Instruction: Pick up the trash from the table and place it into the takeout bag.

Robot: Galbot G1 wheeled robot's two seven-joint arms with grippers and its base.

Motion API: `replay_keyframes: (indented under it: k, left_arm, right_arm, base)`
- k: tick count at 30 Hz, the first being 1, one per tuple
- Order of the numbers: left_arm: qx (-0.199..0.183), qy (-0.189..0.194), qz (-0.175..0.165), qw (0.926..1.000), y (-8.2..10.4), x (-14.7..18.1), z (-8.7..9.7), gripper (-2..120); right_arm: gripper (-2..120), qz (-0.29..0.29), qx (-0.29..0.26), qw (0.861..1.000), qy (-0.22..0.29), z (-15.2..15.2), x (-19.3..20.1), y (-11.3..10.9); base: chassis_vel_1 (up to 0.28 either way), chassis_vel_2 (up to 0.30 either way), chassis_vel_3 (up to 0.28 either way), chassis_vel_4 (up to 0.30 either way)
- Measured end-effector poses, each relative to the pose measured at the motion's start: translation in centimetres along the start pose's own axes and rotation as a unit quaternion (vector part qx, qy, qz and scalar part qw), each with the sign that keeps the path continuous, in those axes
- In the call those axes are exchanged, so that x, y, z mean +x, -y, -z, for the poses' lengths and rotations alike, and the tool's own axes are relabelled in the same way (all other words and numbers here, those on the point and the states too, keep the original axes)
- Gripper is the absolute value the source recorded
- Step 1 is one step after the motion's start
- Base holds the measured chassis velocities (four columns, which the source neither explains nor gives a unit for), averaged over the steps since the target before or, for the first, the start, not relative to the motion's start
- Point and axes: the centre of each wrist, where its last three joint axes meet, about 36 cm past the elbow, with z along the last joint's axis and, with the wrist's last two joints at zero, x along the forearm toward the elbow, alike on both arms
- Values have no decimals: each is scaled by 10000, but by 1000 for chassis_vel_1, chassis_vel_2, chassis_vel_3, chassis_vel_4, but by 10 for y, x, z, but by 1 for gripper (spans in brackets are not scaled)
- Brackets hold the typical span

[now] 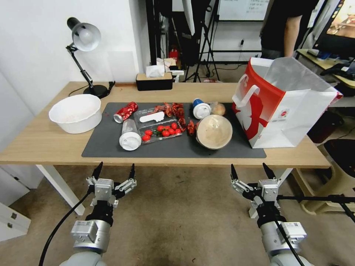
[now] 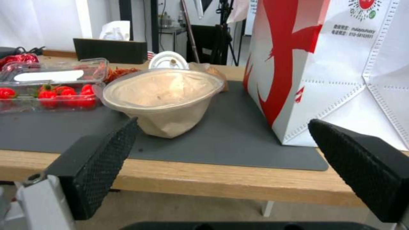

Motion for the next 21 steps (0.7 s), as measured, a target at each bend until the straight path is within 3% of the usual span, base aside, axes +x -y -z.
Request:
replay_keyframes:
  k: [16,18,21]
  left_arm:
    - [51,39,-15,10000,3,-1,1,100]
    - [248,179,-121,9995,17,-3,4,100]
    - [251,174,-102,9995,17,-3,4,100]
  right_arm:
    - [100,36,-38,10000,51,-1,0,-2]
    - [100,145,-176,9995,195,-3,-1,-11]
    - [100,135,-170,9995,208,-3,-1,-10]
  base:
    - [0,0,0,0]
    - [0,0,0,0]
    - [0,0,0,0]
